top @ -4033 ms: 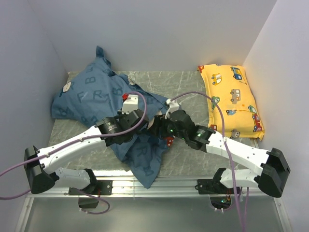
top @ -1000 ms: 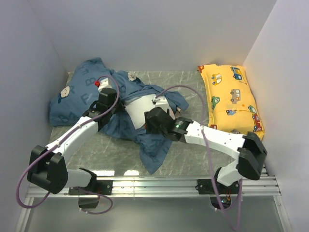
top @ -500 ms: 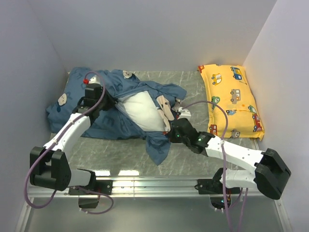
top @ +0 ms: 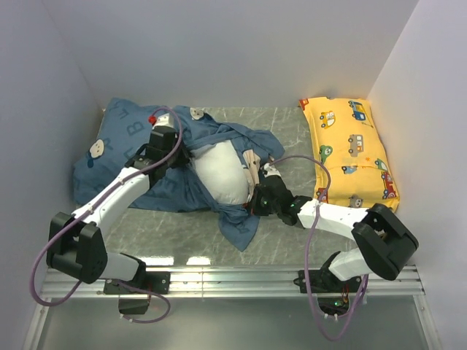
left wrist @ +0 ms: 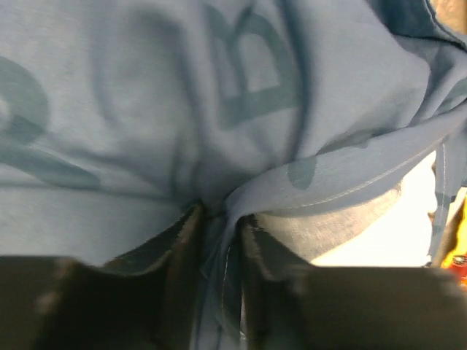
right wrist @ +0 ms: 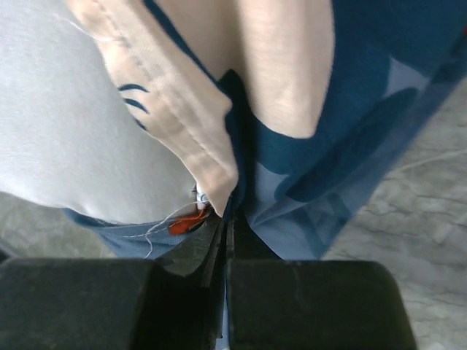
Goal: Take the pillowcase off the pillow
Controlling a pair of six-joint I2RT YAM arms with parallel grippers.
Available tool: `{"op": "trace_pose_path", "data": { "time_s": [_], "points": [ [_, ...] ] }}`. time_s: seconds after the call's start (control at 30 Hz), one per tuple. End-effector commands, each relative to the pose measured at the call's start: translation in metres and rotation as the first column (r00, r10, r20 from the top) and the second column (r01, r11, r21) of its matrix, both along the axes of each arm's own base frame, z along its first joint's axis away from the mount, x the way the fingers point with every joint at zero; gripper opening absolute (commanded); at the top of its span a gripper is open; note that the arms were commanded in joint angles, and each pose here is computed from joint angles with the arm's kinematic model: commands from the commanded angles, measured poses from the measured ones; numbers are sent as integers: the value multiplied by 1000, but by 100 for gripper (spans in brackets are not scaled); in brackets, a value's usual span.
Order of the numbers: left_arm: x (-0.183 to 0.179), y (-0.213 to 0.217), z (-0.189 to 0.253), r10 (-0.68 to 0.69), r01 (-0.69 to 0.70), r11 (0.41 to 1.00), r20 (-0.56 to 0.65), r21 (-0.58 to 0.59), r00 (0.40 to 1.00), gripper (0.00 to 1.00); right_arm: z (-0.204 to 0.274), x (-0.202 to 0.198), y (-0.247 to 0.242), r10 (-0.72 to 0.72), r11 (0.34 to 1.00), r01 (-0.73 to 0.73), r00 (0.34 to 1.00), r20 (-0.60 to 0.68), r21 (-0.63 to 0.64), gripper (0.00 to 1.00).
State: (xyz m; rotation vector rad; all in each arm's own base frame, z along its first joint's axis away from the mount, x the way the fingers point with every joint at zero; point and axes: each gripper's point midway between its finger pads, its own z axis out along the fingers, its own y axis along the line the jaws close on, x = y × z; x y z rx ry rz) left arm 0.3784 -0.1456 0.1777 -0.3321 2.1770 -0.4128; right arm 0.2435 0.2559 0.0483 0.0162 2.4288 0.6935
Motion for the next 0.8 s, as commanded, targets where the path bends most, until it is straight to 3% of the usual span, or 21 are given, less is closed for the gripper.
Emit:
{"op": "trace_pose_path", "data": {
  "time_s": [0.0, 0.03, 0.23, 0.53, 0.77],
  "points": [
    [-9, 8, 5, 22, -22, 995, -5, 99, 1000, 38, 25, 6, 19, 56, 996, -59, 997, 47, 70, 0],
    [-10, 10, 8, 32, -32, 993, -1, 118, 999, 45, 27, 6, 18, 53, 996, -56, 997, 49, 67, 0],
    [-13, 3, 44, 7, -16, 991, 62, 134, 998, 59, 37, 7, 19, 55, 995, -61, 996, 68, 82, 0],
    [-19, -19, 66, -86, 75, 987, 78, 142, 993, 72, 58, 8, 16, 43, 994, -54, 993, 109, 100, 0],
    [-30, -42, 75, -168, 156, 979, 87, 131, 982, 73, 66, 7, 14, 37, 993, -50, 992, 123, 107, 0]
  ]
}}
